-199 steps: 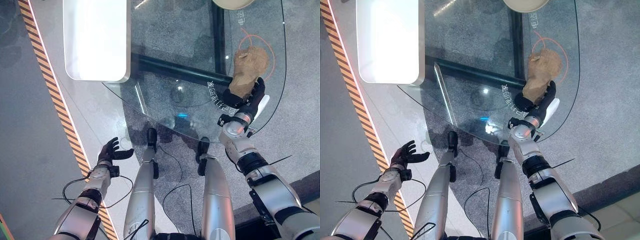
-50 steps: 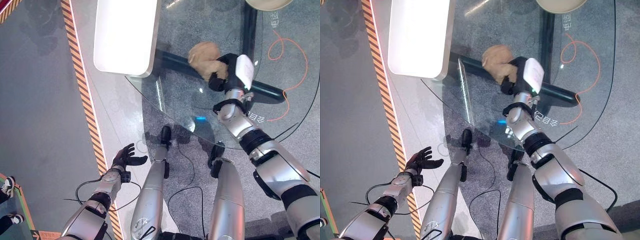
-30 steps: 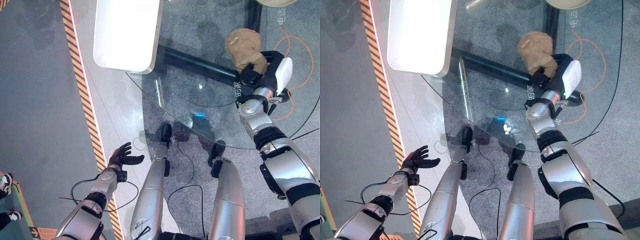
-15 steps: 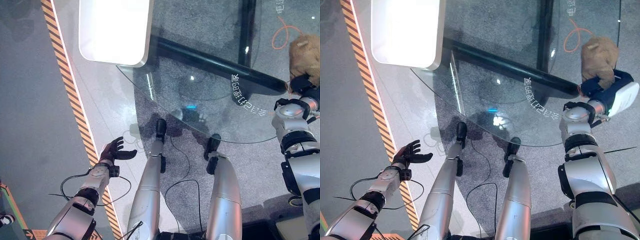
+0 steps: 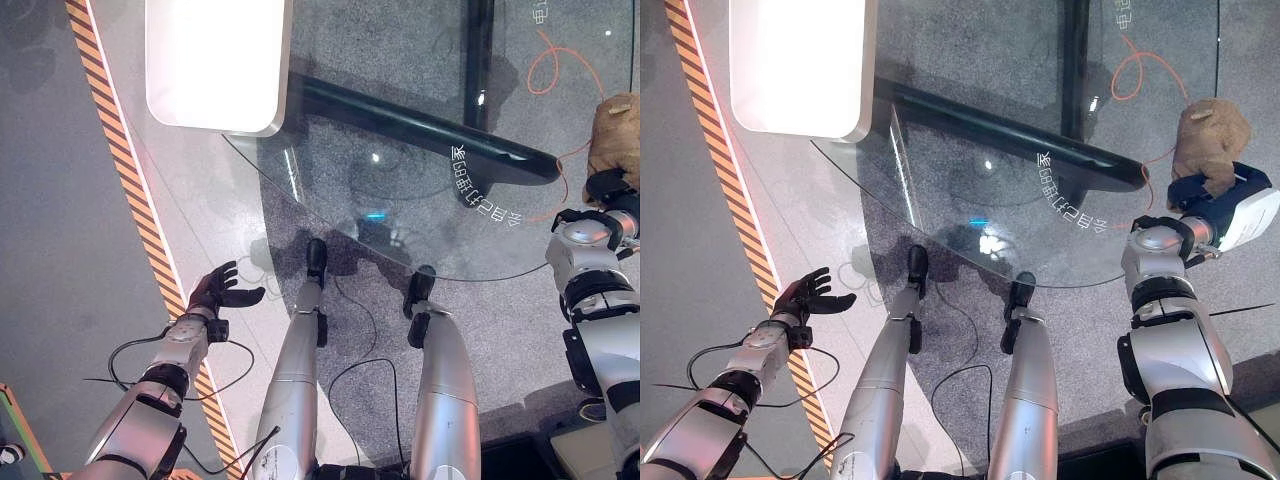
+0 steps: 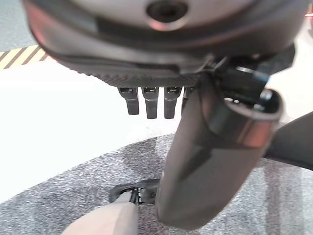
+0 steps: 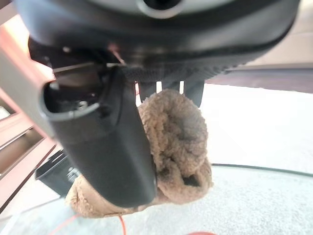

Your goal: Wipe the table with a cloth and put it in the basket.

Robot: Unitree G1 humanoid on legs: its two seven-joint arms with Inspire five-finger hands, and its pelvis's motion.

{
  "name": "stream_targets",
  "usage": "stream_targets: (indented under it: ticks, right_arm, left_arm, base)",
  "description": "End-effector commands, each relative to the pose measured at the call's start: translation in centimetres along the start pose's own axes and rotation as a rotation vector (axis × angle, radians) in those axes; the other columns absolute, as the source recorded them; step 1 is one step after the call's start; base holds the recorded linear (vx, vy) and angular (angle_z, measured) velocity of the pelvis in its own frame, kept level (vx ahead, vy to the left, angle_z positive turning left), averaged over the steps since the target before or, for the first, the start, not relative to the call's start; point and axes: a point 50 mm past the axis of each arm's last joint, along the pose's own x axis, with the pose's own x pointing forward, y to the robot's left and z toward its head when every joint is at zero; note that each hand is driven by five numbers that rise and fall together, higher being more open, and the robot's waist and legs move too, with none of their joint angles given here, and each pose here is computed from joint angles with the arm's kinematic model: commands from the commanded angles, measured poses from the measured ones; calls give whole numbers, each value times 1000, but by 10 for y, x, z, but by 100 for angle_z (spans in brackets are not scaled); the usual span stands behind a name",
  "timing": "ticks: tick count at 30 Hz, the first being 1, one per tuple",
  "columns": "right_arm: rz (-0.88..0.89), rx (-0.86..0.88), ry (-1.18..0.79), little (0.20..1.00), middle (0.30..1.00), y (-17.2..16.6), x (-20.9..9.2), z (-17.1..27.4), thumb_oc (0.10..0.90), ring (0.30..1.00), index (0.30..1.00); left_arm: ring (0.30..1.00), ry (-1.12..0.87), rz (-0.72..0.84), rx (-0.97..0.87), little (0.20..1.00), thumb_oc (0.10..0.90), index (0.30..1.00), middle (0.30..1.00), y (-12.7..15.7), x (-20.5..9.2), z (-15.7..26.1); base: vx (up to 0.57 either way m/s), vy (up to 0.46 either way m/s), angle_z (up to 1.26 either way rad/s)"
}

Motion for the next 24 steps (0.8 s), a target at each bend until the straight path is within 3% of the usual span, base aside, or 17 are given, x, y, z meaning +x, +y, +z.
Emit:
stream_targets:
  ticks: [1, 17, 24]
  right_arm:
    - [-91, 29, -290, 200, 300, -21, 20, 57, 100, 300, 300]
    - [212, -39, -687, 200, 300, 34, -40, 122, 100, 300, 300]
    - [320, -65, -767, 200, 300, 51, -63, 131, 100, 300, 300]
  left_arm:
    - [900, 52, 107, -22, 900, 800, 900, 900, 32, -6, -12]
    - [900, 38, 73, -17, 900, 800, 900, 900, 18, -6, -14]
    - [900, 36, 55, -14, 900, 800, 900, 900, 12, -5, -15]
  base:
    - [0, 0, 0]
    - [0, 0, 0]
    - [1, 3, 1]
